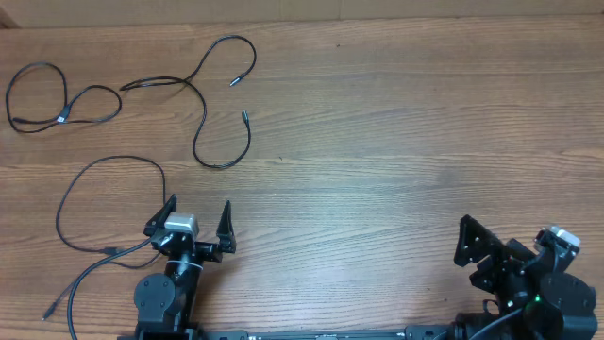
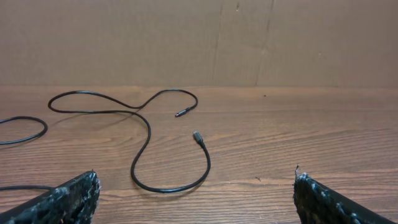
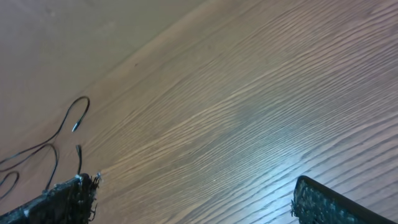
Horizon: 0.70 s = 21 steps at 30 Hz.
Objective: Untangle cables
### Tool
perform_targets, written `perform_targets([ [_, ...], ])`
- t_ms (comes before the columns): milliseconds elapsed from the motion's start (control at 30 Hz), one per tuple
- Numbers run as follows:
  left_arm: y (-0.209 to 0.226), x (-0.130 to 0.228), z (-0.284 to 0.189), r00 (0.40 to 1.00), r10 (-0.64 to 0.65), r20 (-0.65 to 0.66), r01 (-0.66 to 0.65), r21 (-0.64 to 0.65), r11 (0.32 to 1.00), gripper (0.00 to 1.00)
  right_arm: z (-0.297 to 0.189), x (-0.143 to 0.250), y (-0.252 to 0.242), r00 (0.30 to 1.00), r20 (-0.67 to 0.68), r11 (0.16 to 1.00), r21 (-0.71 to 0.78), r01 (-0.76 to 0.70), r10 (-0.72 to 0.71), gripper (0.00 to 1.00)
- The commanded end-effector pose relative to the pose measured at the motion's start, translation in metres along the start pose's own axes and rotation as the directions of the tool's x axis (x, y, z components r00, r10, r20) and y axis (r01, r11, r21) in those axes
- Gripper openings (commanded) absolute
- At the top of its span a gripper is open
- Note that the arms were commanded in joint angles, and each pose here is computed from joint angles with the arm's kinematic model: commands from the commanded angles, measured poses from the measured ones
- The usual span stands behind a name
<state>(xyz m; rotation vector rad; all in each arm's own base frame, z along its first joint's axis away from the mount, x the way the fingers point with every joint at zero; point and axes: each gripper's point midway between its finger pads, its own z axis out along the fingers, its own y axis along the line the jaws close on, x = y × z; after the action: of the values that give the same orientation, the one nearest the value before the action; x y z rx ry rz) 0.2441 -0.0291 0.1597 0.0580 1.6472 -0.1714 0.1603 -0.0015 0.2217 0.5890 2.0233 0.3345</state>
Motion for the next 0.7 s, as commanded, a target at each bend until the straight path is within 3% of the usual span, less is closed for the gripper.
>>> perform_targets([
  [0, -0.003, 0.002, 0.000, 1.000, 0.023, 0.003, -0.023, 0.016, 1.000, 1.00, -0.006, -0.009, -0.001, 0.999, 0.049, 1.000, 0.012, 0.023, -0.023, 1.00],
  [200, -0.003, 0.002, 0.000, 1.000, 0.023, 0.003, -0.023, 0.016, 1.000, 0.99, -0.010, -0.011, -0.001, 0.994, 0.075, 0.997, 0.009, 0.080, -0.080, 1.00],
  [433, -0.003, 0.002, 0.000, 1.000, 0.023, 0.003, -0.023, 0.016, 1.000, 1.00, -0.017, -0.026, 0.006, 0.960, 0.260, 0.990, -0.063, 0.124, -0.103, 1.00],
  [667, -0.003, 0.002, 0.000, 1.000, 0.023, 0.003, -0.023, 0.016, 1.000, 1.00, 0.007, -0.050, 0.020, 0.900, 0.427, 0.977, -0.138, 0.165, -0.092, 1.00],
])
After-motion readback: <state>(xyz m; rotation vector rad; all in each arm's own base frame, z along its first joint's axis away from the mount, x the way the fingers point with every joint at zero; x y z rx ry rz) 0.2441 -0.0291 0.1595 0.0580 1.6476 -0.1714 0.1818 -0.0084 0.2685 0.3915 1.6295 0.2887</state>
